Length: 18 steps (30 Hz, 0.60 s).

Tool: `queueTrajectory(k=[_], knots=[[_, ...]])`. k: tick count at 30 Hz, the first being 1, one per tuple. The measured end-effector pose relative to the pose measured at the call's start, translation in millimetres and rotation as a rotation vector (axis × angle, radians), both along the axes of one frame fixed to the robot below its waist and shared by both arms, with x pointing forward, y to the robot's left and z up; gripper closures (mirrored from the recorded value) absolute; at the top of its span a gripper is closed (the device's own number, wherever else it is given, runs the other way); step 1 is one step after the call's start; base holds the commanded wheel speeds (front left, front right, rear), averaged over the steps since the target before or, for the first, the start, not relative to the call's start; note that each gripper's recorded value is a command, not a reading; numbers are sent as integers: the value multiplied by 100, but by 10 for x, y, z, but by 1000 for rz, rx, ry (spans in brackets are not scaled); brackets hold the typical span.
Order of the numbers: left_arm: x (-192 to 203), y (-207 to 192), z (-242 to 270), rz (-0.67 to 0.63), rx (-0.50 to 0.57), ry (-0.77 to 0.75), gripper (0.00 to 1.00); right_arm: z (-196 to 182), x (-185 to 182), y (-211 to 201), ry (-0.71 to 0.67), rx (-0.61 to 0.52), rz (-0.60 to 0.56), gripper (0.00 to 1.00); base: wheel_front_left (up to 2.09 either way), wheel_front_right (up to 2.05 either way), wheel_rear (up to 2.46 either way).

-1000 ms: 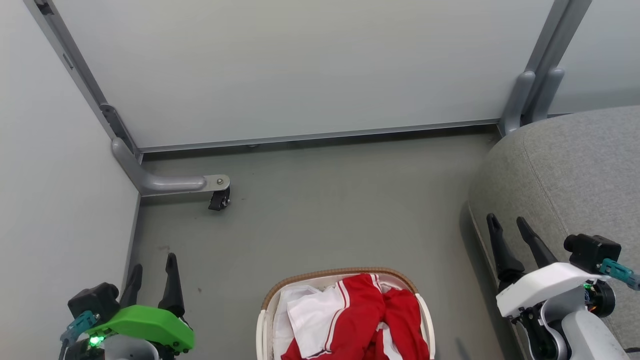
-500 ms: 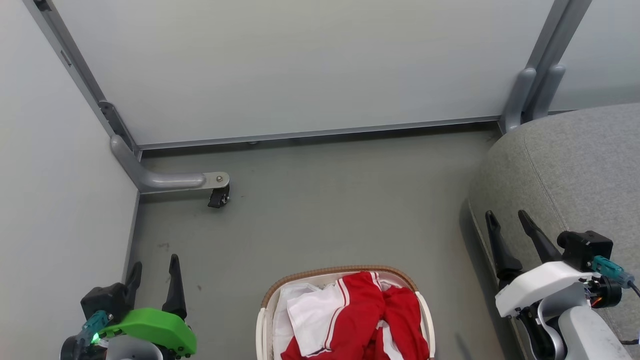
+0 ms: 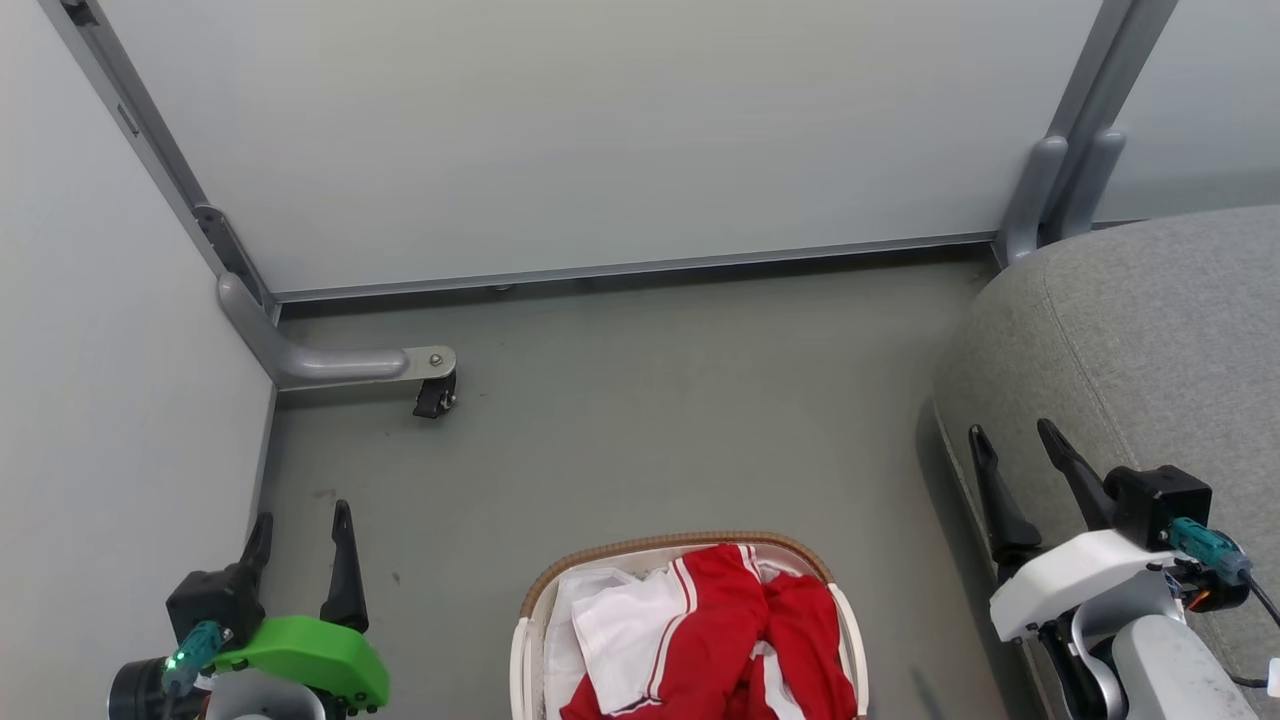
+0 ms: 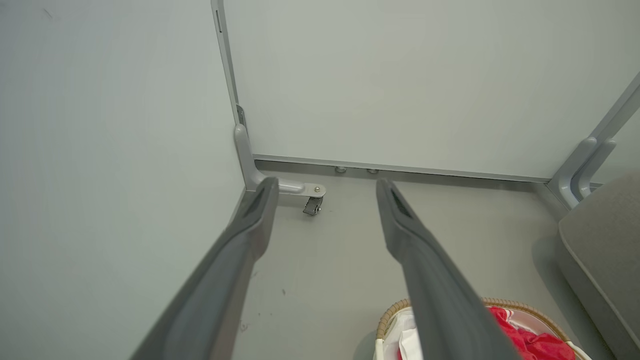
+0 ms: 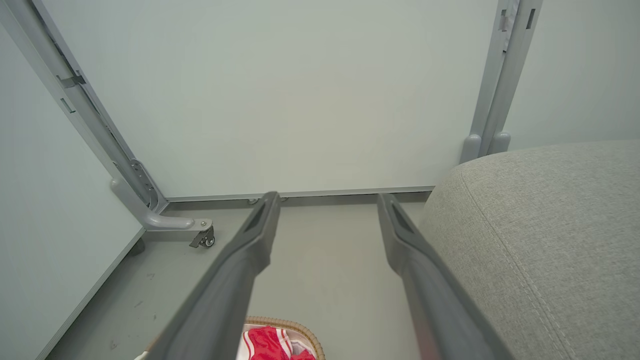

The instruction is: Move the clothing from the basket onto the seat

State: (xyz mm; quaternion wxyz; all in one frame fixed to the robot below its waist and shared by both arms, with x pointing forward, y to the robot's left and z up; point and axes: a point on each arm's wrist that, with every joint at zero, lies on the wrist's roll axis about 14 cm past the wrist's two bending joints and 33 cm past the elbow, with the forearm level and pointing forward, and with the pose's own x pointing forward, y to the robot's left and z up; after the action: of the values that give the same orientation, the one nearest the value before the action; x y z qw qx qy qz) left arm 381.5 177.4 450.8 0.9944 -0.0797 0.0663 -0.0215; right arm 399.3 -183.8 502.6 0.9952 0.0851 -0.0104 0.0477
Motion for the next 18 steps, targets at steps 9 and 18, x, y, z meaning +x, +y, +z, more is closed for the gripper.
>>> queueTrajectory(k=[9, 18], knots=[[-21, -90, -64, -25, 10, 5, 0, -47, 5, -6, 1, -43, -5, 0, 0, 0, 0], [177, -409, -290, -128, 18, 56, 0, 27, 231, 126, -45, -100, 31, 0, 0, 0, 0]])
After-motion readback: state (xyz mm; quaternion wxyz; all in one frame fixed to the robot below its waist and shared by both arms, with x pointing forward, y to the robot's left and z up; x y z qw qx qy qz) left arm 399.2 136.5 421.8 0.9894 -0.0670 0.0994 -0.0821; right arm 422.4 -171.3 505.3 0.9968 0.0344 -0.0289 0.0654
